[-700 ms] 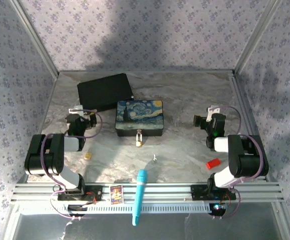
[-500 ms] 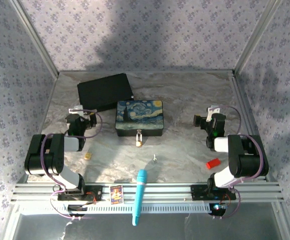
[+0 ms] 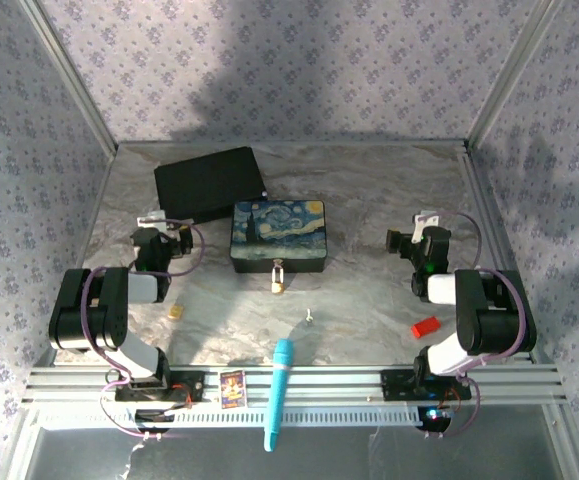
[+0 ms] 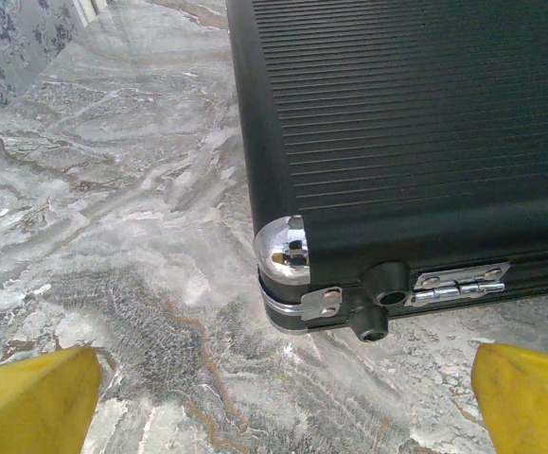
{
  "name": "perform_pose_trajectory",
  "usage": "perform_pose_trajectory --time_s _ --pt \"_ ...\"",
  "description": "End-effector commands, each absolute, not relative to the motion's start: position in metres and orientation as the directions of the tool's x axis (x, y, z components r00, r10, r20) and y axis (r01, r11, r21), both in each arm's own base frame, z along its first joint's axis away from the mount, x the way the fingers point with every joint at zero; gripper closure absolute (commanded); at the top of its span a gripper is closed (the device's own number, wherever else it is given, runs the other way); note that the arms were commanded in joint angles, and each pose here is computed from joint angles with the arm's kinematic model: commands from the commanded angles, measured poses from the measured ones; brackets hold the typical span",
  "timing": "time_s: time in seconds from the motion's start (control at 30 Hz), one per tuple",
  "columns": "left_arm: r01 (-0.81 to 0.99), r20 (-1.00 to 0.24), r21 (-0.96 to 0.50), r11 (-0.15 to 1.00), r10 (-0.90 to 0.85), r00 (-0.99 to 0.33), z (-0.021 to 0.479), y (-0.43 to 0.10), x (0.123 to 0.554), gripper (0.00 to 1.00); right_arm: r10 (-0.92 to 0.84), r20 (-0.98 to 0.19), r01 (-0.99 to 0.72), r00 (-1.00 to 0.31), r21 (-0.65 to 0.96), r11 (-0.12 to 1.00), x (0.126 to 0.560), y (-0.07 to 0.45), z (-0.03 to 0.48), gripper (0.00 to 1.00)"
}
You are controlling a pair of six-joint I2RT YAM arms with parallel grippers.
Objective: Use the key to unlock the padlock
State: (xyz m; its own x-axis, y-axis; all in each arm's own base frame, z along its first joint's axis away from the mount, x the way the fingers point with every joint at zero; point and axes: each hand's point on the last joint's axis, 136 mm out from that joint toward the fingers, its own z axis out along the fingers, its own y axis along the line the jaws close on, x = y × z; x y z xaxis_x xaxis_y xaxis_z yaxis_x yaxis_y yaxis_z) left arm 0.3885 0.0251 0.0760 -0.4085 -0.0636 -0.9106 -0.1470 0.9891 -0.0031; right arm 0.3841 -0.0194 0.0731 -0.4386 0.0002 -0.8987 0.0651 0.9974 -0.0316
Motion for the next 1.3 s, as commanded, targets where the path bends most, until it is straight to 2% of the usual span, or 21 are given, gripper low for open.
perform_pose_trajectory --time_s 0.0,0.9,1.27 --pt "-0.146 -0.928 0.008 0.989 -0.047 -0.369 0.09 0.025 0.396 0.0 -0.016 -0.914 0.056 -0.407 -0.042 0.998 0.392 -0.019 0.084 0.01" --pt "-0.146 -0.93 0.006 0.989 -0.048 -0.365 0.091 0.025 0.395 0.0 -0.014 -0.916 0.054 -0.4 -0.039 0.998 0.392 -0.019 0.086 0.01" --pt "-0.224 -0.95 -0.018 0.974 -0.086 -0.299 0.136 0.036 0.366 0.0 -0.026 -0.925 0.037 -0.378 -0.043 0.998 0.384 -0.015 0.128 0.01"
